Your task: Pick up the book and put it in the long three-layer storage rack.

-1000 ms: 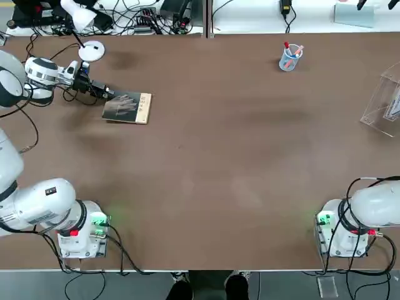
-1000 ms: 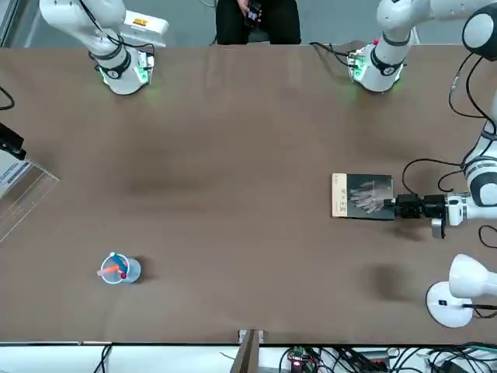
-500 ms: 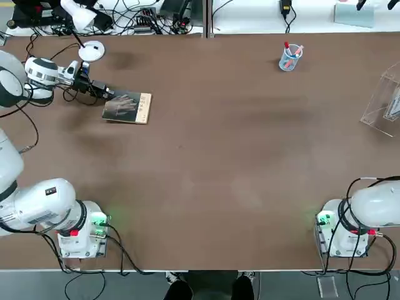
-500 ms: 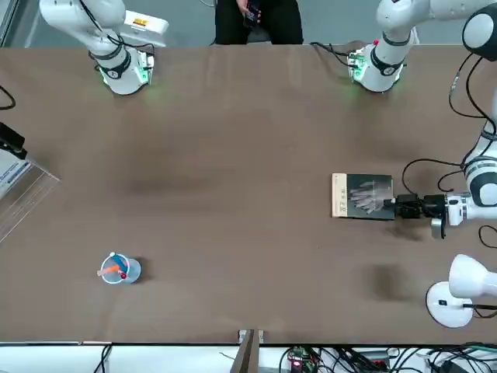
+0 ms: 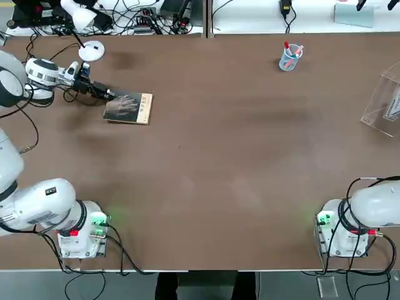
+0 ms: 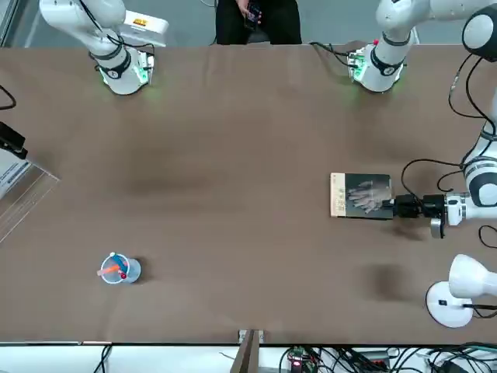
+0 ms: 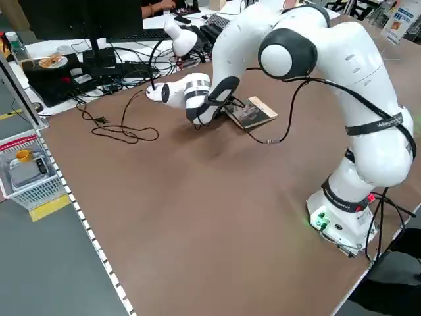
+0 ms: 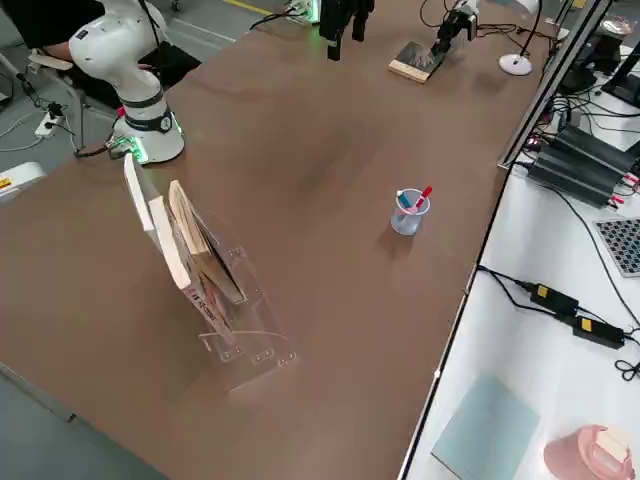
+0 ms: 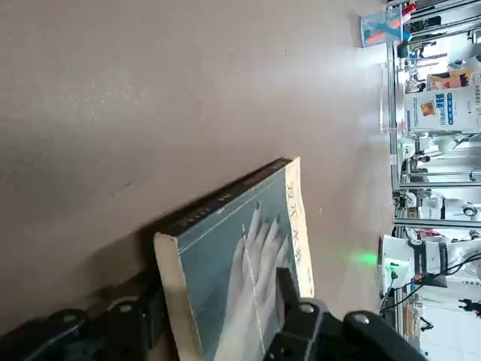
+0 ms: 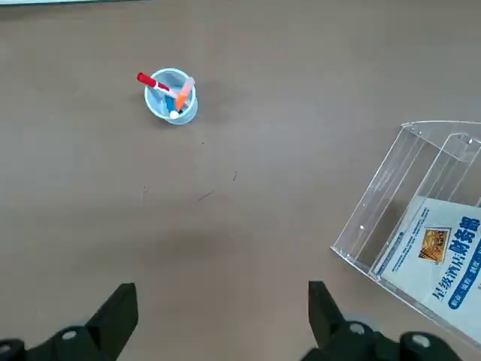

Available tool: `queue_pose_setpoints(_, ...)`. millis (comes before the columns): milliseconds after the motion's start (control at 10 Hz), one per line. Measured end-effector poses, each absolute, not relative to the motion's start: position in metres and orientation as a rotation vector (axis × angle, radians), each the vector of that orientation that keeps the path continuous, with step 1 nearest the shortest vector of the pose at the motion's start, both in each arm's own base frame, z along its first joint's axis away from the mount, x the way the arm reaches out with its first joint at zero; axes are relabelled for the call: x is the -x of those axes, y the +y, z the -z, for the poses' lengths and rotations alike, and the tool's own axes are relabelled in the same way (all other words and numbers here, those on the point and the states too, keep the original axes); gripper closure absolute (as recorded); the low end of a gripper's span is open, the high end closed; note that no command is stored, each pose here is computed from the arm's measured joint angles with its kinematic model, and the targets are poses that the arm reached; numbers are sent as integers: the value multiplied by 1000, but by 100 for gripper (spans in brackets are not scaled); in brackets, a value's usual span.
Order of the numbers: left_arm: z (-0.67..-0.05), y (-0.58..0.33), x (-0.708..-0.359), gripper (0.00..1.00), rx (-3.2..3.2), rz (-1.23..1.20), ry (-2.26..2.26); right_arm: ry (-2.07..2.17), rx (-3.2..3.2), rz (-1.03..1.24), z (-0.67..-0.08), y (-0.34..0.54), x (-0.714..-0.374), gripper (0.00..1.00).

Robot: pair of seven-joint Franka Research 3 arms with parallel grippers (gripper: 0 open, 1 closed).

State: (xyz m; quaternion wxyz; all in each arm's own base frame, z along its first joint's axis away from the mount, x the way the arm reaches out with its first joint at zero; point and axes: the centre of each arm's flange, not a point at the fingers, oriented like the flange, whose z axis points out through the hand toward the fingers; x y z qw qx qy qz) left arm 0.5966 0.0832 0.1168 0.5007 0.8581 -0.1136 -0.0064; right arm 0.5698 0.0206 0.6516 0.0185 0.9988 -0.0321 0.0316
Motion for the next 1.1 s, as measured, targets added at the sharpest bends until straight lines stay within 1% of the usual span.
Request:
queue_pose_setpoints(100, -115, 83, -596, 49, -2073, 18, -272, -100, -3101, -98, -652, 21, -570, 0)
queue_pose_setpoints(200, -114, 84, -595, 49, -2072, 19, -270, -100, -3101, -98, -652, 21, -570, 0)
queue_pose_setpoints(300, -113, 84, -595, 51, -2068, 22, -269, -100, -3101, -98, -652, 21, -570, 0)
queue_pose_setpoints(700, -114, 85, -594, 53, -2062, 24, -268, -100, -3101, -98, -652, 21, -570, 0)
queue_pose_setpoints(800, -115, 87, -595, 61, -2063, 20, -268, -99, -3101, -98, -652, 21, -570, 0)
queue_pose_setpoints(900, -116, 88, -596, 73, -2061, 18, -269, -99, -3101, -98, -652, 21, -570, 0)
queue_pose_setpoints(1000, -118, 90, -596, 81, -2051, 19, -272, -99, -3101, -98, -652, 21, -570, 0)
queue_pose_setpoints(1100, -119, 90, -596, 81, -2044, 21, -273, -99, -3101, -98, -652, 21, -570, 0)
